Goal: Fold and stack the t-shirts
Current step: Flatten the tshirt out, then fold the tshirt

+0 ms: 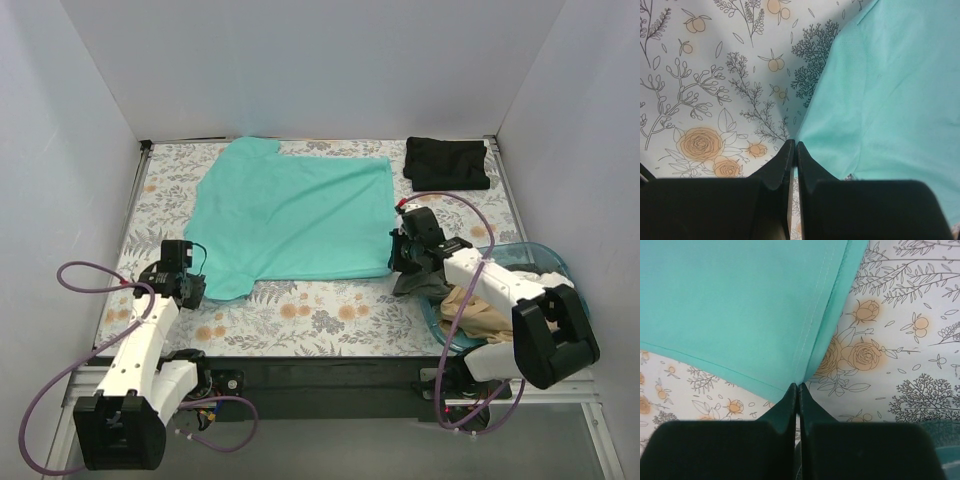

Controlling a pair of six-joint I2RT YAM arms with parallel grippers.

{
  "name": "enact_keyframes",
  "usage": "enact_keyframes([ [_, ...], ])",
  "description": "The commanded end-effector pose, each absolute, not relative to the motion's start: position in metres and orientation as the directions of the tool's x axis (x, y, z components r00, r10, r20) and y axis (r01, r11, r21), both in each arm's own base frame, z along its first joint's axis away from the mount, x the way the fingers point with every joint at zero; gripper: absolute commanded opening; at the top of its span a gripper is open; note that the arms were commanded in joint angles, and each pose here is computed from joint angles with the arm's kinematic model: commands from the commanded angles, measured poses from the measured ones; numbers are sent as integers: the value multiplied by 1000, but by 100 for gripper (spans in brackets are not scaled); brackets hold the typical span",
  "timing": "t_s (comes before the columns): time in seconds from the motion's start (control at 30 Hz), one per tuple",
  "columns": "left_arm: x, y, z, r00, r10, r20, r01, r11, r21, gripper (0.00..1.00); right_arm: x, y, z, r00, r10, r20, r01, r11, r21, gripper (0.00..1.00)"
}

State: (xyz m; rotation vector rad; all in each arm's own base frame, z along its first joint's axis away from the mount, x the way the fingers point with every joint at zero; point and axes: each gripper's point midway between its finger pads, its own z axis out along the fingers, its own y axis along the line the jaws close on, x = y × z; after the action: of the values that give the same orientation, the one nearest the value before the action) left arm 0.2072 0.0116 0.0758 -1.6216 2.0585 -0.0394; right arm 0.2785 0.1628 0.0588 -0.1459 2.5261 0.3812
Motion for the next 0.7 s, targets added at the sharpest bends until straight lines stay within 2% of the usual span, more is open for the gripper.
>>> enact_keyframes([
  [0.0, 207, 17, 101, -108, -911, -397, -889, 267, -373, 0, 275, 166, 81, -802, -21, -597, -221, 939, 264, 1],
  [0.17, 202, 19, 120, -75, -912, -404, -876, 254, -411, 0, 268, 164, 96, -798, -16, -602, -227, 934, 276, 1],
  [0.4, 195, 15, 117, -74, -918, -389, -868, 251, -428, 0, 255, 161, 85, -820, -12, -573, -215, 933, 289, 1],
  [0.67, 228, 8, 132, -104, -917, -386, -815, 301, -496, 0, 270, 165, 90, -813, -22, -582, -220, 937, 271, 1],
])
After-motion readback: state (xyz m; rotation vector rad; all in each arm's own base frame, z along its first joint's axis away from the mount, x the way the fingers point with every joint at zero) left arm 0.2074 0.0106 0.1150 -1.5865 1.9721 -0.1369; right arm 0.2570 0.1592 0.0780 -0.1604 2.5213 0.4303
